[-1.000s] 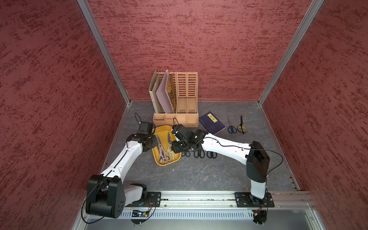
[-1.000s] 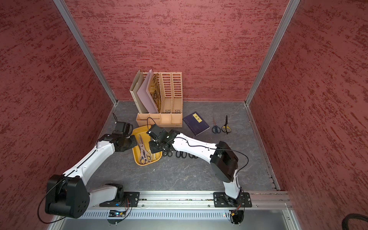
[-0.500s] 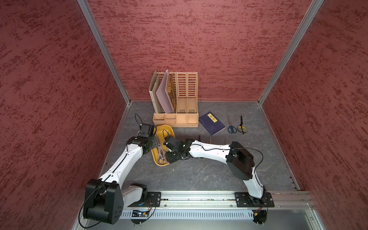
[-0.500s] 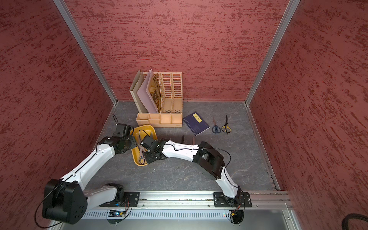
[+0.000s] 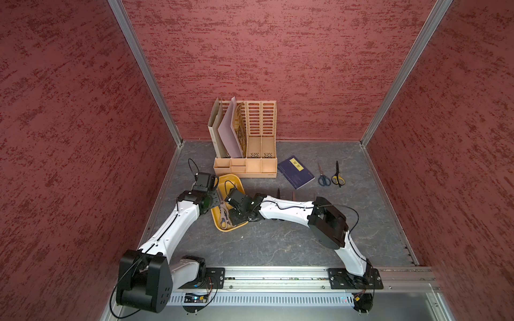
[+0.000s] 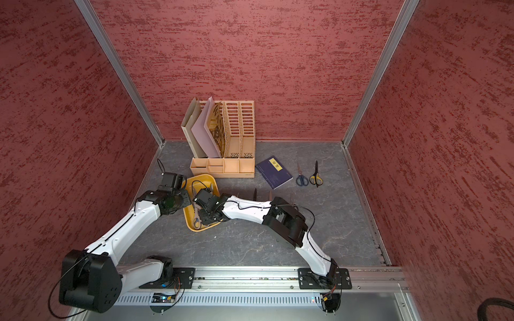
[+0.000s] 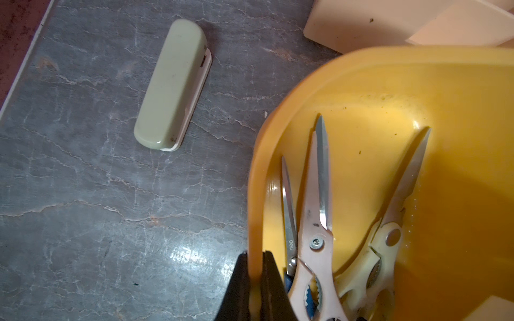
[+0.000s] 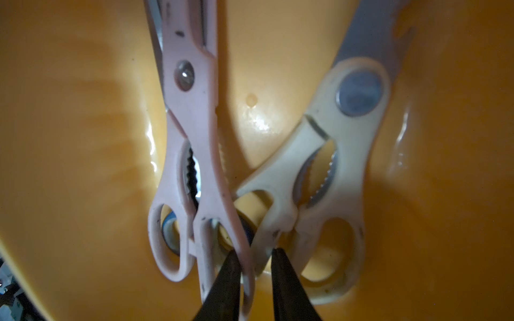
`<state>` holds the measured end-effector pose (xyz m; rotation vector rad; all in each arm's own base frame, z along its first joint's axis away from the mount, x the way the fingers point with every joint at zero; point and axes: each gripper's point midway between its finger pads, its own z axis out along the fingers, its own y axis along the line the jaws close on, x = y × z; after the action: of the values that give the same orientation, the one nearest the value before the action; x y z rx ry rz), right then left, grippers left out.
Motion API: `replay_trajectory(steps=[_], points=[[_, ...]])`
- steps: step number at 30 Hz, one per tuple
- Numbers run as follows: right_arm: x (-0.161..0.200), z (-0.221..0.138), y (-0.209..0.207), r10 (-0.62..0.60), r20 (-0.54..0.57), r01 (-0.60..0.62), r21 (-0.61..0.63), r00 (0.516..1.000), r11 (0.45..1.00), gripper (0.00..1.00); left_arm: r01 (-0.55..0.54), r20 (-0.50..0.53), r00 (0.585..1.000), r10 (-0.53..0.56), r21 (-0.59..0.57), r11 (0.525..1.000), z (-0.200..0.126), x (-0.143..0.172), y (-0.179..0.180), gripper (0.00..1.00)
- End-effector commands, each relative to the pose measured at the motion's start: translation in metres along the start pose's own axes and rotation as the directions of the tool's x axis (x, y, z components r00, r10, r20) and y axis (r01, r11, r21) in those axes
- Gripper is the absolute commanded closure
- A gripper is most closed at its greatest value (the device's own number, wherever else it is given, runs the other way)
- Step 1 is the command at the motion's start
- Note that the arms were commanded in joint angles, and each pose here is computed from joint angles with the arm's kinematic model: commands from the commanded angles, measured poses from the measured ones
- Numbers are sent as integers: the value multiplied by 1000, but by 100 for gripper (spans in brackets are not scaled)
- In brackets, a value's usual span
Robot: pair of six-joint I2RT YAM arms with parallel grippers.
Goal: Take the scissors out of the storage box
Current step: Pick up the scissors from the storage box.
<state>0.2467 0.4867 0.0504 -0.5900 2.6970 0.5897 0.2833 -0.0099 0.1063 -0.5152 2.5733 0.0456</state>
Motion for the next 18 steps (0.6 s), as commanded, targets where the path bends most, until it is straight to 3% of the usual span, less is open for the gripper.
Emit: replay_trajectory(steps=[1, 10, 18], points=[[-4, 2, -3, 20, 23, -20, 39, 1000, 999, 83, -2, 39, 999, 2, -6, 1000, -5, -12, -1, 100], [-14, -28, -1, 5, 71, -7, 37, 997, 999, 99, 10, 27, 1000, -9, -16, 1000, -3, -11, 1, 100], [-13, -71, 4, -9, 113, 11, -12, 994, 1000, 96, 32, -12, 999, -33, -32, 999, 4, -10, 7, 100]])
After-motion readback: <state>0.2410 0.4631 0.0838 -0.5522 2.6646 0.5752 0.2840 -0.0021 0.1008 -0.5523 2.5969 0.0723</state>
